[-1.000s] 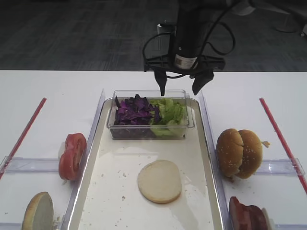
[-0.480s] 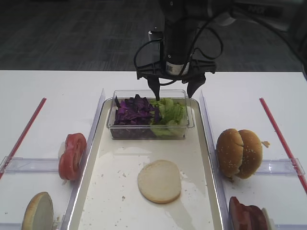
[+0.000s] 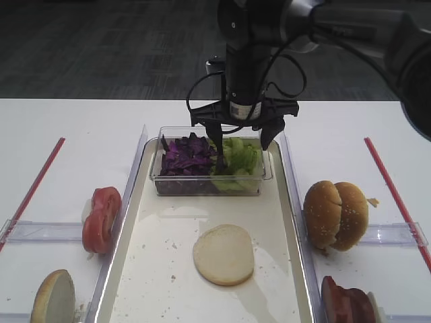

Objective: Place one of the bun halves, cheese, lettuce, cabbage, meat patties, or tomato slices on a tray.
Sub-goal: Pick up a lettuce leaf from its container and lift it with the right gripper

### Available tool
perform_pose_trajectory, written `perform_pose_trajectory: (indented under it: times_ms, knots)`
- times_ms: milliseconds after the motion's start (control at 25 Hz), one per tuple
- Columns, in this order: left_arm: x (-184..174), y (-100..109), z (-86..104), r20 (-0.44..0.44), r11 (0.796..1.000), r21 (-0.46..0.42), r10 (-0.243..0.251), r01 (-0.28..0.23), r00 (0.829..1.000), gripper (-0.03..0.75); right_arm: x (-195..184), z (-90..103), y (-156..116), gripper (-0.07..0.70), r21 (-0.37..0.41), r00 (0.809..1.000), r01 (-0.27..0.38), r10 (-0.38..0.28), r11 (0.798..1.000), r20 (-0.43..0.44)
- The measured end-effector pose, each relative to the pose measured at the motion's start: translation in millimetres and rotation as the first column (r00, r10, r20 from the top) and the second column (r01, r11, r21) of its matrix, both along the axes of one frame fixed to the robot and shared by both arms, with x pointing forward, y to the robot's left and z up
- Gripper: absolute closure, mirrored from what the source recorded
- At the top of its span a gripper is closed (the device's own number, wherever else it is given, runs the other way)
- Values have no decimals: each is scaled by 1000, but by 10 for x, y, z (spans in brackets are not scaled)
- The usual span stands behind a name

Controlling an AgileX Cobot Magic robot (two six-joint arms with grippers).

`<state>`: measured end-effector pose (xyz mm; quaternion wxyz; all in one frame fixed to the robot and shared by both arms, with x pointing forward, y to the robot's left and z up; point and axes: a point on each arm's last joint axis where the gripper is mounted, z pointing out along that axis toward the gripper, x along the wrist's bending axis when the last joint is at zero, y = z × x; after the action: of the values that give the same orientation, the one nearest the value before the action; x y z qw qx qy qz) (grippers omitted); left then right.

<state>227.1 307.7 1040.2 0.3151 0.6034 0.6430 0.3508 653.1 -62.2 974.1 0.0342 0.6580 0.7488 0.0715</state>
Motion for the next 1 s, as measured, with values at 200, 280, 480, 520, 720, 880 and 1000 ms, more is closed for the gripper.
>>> perform_pose_trajectory:
  times_ms: [200, 280, 480, 520, 720, 880, 1000]
  knots:
    - [0, 0, 0, 0, 1000, 0, 0, 0, 1000, 277, 15, -136, 21, 53, -11, 1000, -1, 1, 1000, -27]
    - [0, 0, 0, 0, 1000, 0, 0, 0, 1000, 277, 21, -176, 18, 55, -21, 999, -2, 2, 1000, -33]
    - [0, 0, 0, 0, 1000, 0, 0, 0, 1000, 277, 25, -177, 13, 93, -30, 999, -4, 3, 1000, -32]
    - [0, 0, 0, 0, 1000, 0, 0, 0, 1000, 277, 24, -177, 12, 97, -31, 999, -4, 3, 1000, -33]
    - [0, 0, 0, 0, 1000, 0, 0, 0, 1000, 277, 30, -175, 13, 103, -34, 999, -6, 5, 999, -35]
    - [0, 0, 0, 0, 1000, 0, 0, 0, 1000, 277, 56, -147, 28, 103, -29, 1000, -5, 5, 1000, -26]
    - [0, 0, 0, 0, 1000, 0, 0, 0, 1000, 277, 83, -107, 24, 103, -20, 1000, -1, 1, 1000, -13]
